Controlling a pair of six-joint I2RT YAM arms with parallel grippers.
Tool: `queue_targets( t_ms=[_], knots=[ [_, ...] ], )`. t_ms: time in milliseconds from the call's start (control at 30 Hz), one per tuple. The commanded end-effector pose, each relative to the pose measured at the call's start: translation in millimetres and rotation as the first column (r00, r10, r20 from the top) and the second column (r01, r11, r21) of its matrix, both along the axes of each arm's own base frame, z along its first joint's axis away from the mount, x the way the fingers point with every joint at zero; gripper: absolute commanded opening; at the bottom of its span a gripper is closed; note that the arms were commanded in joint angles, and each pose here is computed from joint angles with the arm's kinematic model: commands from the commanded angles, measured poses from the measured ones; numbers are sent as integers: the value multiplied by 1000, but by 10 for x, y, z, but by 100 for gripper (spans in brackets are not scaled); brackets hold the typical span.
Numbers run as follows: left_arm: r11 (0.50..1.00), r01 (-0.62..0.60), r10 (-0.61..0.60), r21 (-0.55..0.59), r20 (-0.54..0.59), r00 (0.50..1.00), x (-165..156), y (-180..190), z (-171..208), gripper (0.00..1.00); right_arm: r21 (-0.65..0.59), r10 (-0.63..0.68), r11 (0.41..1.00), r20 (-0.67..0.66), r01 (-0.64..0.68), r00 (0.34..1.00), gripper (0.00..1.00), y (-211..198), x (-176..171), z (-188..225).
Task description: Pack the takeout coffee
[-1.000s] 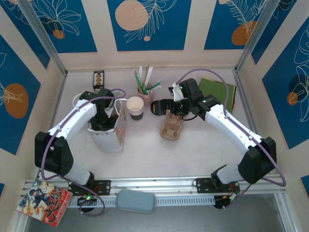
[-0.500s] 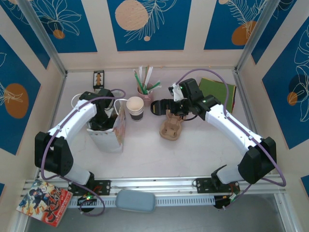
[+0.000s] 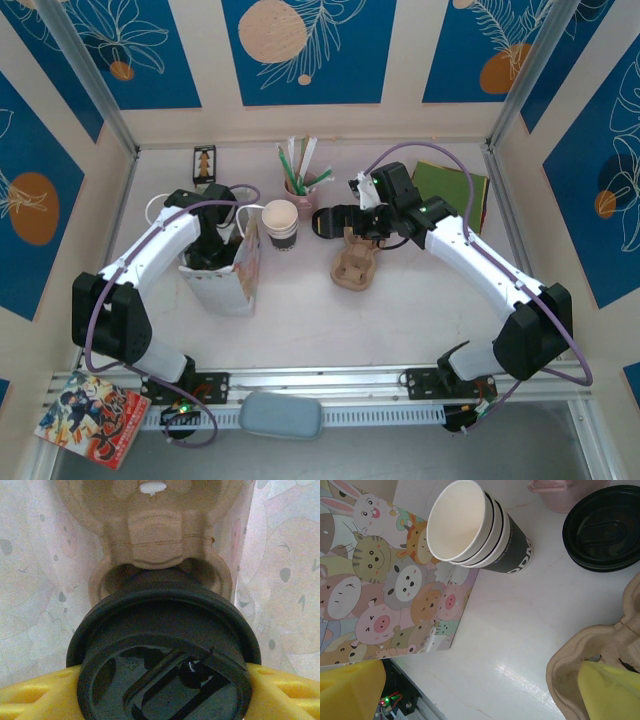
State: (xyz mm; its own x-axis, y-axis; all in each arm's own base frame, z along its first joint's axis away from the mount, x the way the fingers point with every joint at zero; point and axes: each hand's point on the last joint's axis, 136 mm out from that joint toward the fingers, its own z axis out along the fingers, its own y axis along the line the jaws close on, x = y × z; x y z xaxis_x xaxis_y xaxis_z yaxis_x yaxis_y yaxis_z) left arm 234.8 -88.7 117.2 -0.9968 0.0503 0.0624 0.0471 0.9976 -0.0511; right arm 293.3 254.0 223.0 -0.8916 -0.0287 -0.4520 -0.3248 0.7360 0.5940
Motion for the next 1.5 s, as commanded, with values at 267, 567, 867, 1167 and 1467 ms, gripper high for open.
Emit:
queue_targets(
  t_ms=[267, 567, 867, 1167, 1467],
  knots=[
    [995, -21, 24, 99, -27, 999, 77, 196, -357, 74, 13, 3, 1000, -8, -3, 1000, 99, 2, -31, 27],
    [995, -22, 24, 100, -24, 999, 89, 198, -343, 76, 16, 5, 1000, -4, -5, 1000, 99, 9, -23, 49],
    [994, -20, 23, 103, -24, 999, 83, 203, -338, 77, 16, 6, 1000, -5, -6, 1000, 99, 15, -25, 48],
    [995, -26, 28, 100, -20, 999, 61, 210, -306, 78, 17, 7, 1000, -4, -7, 1000, 99, 18, -23, 51],
    [995, -31, 33, 98, -17, 999, 34, 215, -273, 78, 18, 8, 1000, -4, -8, 1000, 99, 28, -20, 51]
  ],
)
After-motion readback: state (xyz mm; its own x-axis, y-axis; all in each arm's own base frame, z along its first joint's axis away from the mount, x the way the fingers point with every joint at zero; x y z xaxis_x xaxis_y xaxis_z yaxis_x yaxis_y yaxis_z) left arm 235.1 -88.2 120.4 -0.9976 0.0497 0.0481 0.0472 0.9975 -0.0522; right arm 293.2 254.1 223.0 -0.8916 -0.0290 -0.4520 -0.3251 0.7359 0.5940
